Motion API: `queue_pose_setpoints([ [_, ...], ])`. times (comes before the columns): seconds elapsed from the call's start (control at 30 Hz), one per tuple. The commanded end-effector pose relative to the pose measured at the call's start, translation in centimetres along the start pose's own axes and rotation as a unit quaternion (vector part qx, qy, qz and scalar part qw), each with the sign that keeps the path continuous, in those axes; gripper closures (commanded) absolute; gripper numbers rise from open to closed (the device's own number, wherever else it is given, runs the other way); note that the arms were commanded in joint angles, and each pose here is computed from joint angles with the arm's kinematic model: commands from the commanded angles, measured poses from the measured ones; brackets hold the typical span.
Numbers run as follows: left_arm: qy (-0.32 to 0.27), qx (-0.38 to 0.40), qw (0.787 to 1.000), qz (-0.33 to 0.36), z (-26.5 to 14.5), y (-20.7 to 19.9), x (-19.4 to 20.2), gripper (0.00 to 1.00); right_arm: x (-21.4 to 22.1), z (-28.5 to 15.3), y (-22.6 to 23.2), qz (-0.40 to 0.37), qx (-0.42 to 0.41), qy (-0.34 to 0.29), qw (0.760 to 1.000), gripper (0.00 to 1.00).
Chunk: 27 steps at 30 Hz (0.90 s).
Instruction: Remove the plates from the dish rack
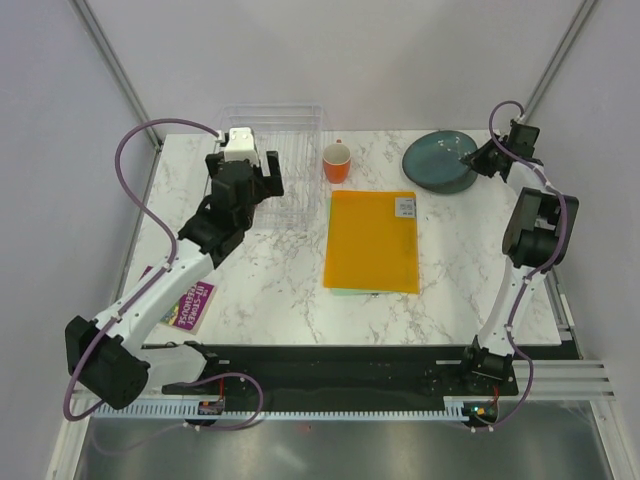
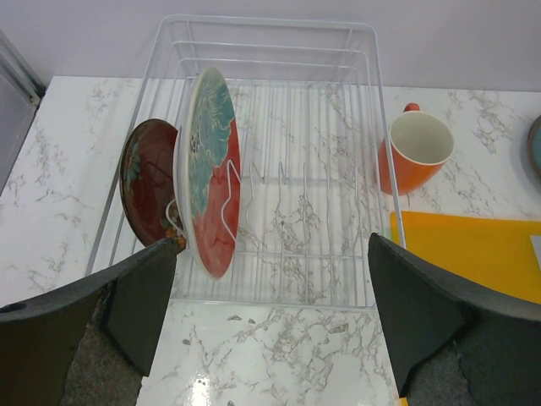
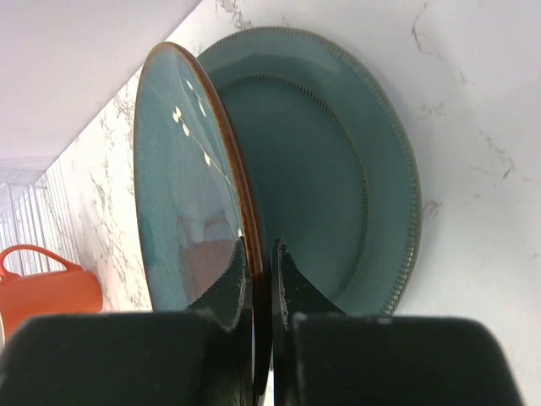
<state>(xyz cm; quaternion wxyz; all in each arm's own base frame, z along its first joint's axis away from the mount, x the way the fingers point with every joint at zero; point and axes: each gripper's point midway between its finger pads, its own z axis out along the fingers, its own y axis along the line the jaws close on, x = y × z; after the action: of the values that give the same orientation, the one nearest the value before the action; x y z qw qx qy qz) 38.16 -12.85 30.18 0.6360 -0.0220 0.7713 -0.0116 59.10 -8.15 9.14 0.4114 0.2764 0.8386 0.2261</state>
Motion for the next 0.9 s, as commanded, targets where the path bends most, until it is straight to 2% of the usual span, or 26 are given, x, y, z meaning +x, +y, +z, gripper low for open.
queue_pose_setpoints([
  [0.0,-0.001,-0.022,1.0,0.019,0.8,0.7,0.5,0.0,-6.3,-1.1,5.3,-0.024,-0.086,-0.079,0.993,1.0],
  [0.13,0.007,-0.02,1.0,0.014,1.0,0.5,1.2,0.0,-5.2,0.4,3.5,-0.013,-0.071,-0.065,0.995,1.0],
  [0.17,0.007,-0.02,1.0,0.012,0.9,0.5,1.3,0.0,-4.8,0.7,3.1,-0.009,-0.065,-0.061,0.996,0.97],
  [0.2,0.008,-0.02,1.0,0.012,0.9,0.5,1.4,0.0,-4.6,0.9,2.8,-0.007,-0.061,-0.058,0.996,0.91],
  [0.23,0.009,-0.021,1.0,0.013,0.9,0.6,1.4,0.0,-4.0,1.3,2.1,-0.002,-0.054,-0.053,0.997,0.71],
  [0.3,0.011,-0.021,1.0,0.013,0.9,0.5,1.5,0.0,-3.5,1.6,1.4,-0.002,-0.043,-0.048,0.998,0.64],
  [0.33,0.012,-0.022,1.0,0.012,0.9,0.6,1.6,0.0,-3.1,1.6,0.9,-0.001,-0.036,-0.045,0.998,0.53],
  [0.47,0.014,-0.019,1.0,0.009,0.8,0.5,1.6,0.0,-2.6,1.5,-0.1,-0.002,-0.017,-0.044,0.999,0.46],
  [0.53,0.016,-0.02,1.0,0.007,0.7,0.6,1.7,0.0,-2.3,1.6,-0.5,-0.002,-0.01,-0.038,0.999,0.37],
  [0.6,0.018,-0.02,1.0,0.007,0.7,0.6,1.9,0.0,-2.2,1.6,-0.7,-0.002,-0.006,-0.033,0.999,0.34],
  [0.7,0.021,-0.027,0.999,0.011,0.9,0.8,2.2,0.0,-2.0,1.1,-1.0,-0.012,0.014,-0.024,1.0,0.18],
  [0.73,0.021,-0.031,0.999,0.012,0.9,0.9,2.0,0.0,-1.2,0.8,-2.0,-0.03,0.044,-0.005,0.999,0.1],
  [0.87,0.029,-0.038,0.999,0.024,1.2,1.0,2.2,0.0,-1.9,0.0,-3.3,-0.062,0.112,-0.005,0.992,0.04],
])
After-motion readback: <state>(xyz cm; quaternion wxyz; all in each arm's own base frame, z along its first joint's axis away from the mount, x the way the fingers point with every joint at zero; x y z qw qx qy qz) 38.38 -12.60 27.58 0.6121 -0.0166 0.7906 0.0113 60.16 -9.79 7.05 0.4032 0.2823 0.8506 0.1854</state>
